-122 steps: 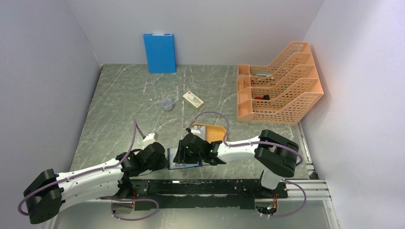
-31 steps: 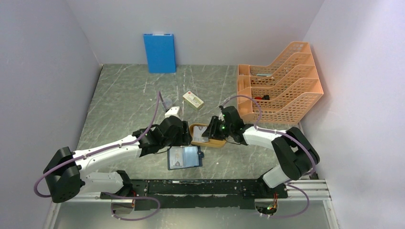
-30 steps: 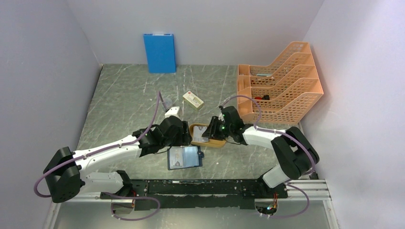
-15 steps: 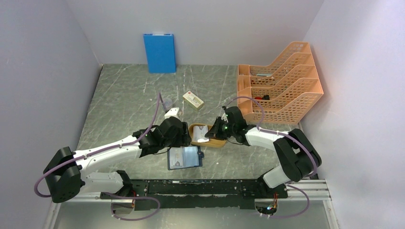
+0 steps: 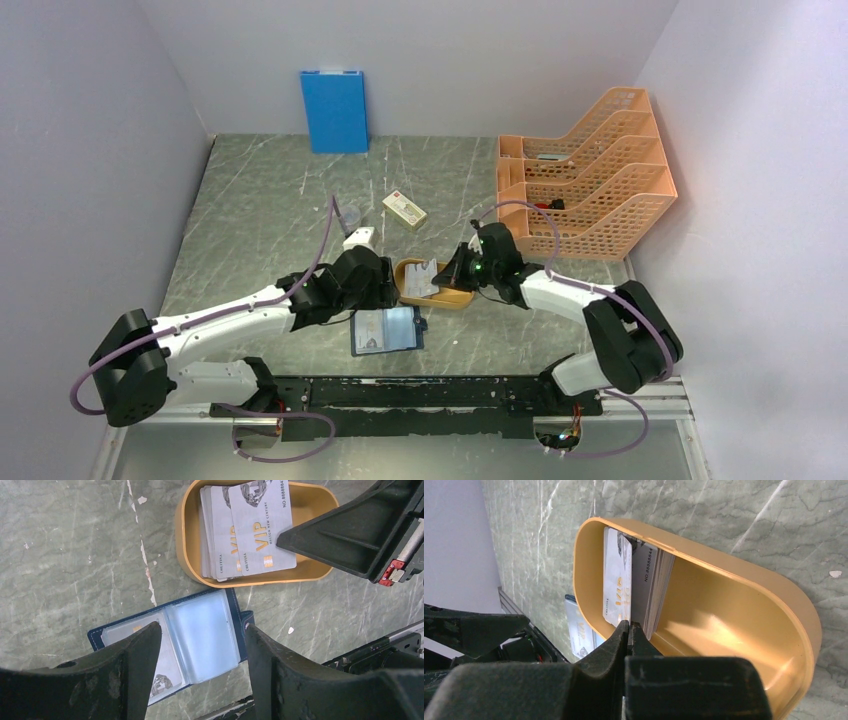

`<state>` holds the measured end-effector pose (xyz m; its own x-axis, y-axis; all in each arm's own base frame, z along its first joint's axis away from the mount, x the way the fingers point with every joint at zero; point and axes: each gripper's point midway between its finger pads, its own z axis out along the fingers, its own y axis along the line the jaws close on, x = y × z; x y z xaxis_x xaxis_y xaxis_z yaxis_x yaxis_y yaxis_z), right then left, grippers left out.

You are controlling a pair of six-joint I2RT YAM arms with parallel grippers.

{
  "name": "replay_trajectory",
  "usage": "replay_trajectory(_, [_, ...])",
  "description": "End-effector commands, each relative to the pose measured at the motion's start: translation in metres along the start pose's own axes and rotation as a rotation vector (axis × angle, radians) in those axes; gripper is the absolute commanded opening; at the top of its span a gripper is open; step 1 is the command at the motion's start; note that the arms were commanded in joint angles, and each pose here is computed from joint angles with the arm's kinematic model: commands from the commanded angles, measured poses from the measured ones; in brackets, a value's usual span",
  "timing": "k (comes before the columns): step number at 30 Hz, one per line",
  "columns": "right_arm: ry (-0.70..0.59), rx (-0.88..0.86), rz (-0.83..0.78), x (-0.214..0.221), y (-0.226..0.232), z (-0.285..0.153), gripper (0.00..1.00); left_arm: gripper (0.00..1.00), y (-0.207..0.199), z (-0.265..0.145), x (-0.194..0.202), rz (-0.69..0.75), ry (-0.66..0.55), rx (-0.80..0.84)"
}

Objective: Put the credit cards into the card holder
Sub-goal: Pick up the credit card from the storage box, then turn over the card slot in the card holder.

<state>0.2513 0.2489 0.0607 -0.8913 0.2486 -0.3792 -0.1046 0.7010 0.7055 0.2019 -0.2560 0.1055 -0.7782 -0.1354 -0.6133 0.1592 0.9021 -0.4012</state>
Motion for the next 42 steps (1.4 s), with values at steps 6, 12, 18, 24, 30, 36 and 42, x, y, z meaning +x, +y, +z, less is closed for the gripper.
replay_trajectory(6, [-0.024, -0.01, 0.054, -0.007, 0.013, -0.03, 0.0, 0.67, -0.001, -0.011, -0.009, -0.023, -0.033, 0.016])
replay_trajectory(12, [-0.018, -0.049, 0.249, -0.017, 0.06, -0.076, 0.0, 0.67, 0.006, -0.025, -0.021, -0.048, -0.082, -0.006])
replay_trajectory(18, [0.066, -0.216, 0.513, -0.019, 0.11, -0.11, 0.0, 0.65, 0.018, -0.047, -0.03, -0.117, -0.132, -0.041])
replay_trajectory(24, [0.109, -0.228, 0.596, -0.02, 0.124, -0.122, 0.0, 0.64, 0.037, -0.066, -0.028, -0.189, -0.172, -0.052])
replay_trajectory(30, [0.085, -0.244, 0.603, -0.017, 0.123, -0.128, 0.0, 0.66, 0.052, -0.078, -0.015, -0.217, -0.173, -0.036])
replay_trajectory(36, [0.011, -0.115, 0.167, -0.023, 0.116, -0.134, 0.0, 0.68, 0.039, -0.081, -0.009, -0.124, -0.131, 0.052])
replay_trajectory(42, [0.041, -0.002, -0.123, 0.025, 0.076, -0.123, 0.0, 0.72, 0.015, -0.067, 0.02, -0.043, -0.018, 0.168])
